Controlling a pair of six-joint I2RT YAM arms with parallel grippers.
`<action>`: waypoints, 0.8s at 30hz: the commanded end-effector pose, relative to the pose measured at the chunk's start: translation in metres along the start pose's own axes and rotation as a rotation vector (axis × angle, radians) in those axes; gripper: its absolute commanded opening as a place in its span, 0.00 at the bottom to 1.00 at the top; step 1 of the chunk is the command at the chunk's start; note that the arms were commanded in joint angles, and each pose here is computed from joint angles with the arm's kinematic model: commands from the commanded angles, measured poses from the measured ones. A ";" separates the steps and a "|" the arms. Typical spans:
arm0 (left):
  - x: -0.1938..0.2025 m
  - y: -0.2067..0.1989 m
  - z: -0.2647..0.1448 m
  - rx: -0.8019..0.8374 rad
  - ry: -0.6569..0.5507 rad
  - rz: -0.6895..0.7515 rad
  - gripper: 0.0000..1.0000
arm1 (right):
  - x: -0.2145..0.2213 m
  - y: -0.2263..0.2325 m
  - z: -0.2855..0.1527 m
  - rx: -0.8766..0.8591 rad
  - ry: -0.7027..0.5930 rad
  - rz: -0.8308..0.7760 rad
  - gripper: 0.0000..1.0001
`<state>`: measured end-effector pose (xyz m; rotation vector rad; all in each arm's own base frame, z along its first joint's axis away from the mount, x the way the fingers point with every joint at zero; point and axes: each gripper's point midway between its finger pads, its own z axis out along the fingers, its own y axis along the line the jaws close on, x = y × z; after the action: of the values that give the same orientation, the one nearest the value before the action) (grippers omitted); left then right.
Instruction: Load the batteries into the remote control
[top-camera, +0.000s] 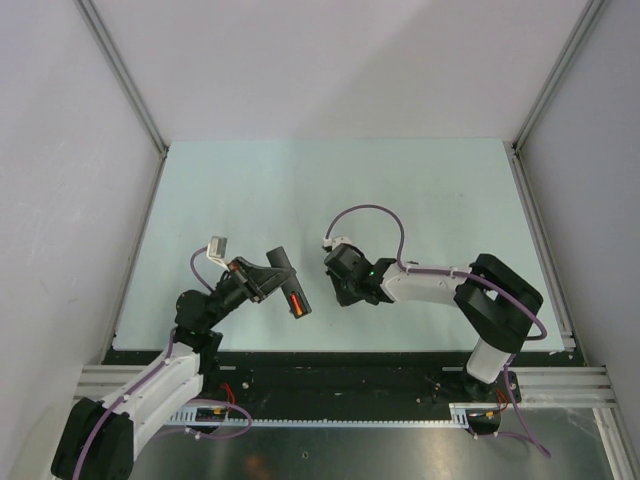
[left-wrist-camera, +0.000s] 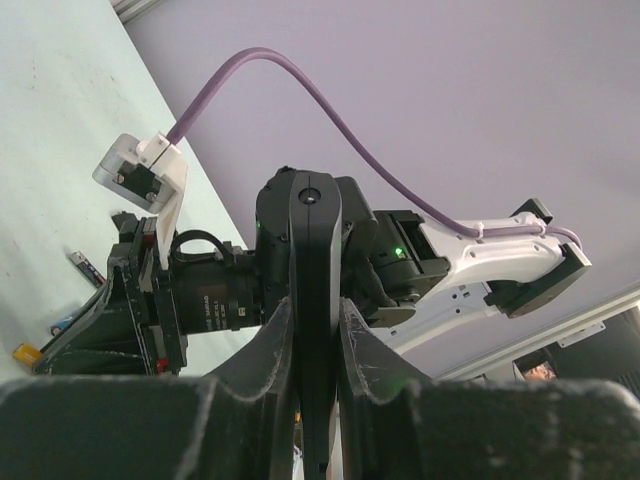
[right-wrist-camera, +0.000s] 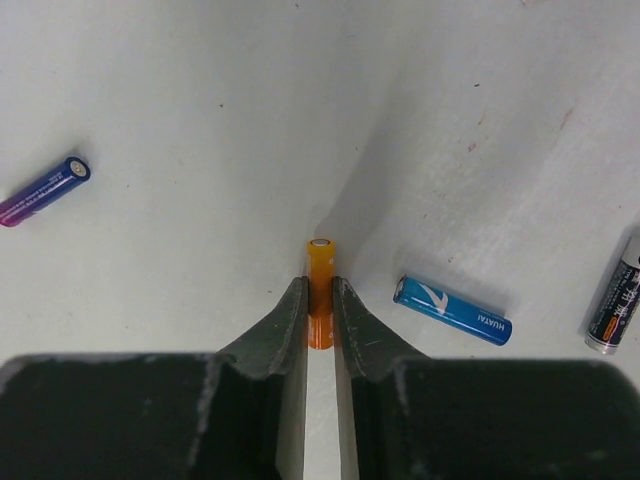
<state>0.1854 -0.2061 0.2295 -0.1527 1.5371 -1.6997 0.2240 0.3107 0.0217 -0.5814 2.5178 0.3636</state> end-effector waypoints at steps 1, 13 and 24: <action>-0.003 -0.005 0.000 0.024 -0.005 0.039 0.00 | -0.018 -0.003 -0.002 -0.021 -0.012 0.090 0.11; -0.001 -0.001 -0.001 0.013 -0.001 0.035 0.00 | -0.056 -0.010 -0.014 -0.135 -0.083 0.205 0.10; 0.000 0.002 -0.001 0.007 0.002 0.036 0.00 | -0.076 -0.041 0.009 -0.027 -0.106 0.175 0.14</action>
<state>0.1870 -0.2067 0.2256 -0.1607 1.5532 -1.6949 0.2753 0.3000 0.0406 -0.3445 2.5415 0.5265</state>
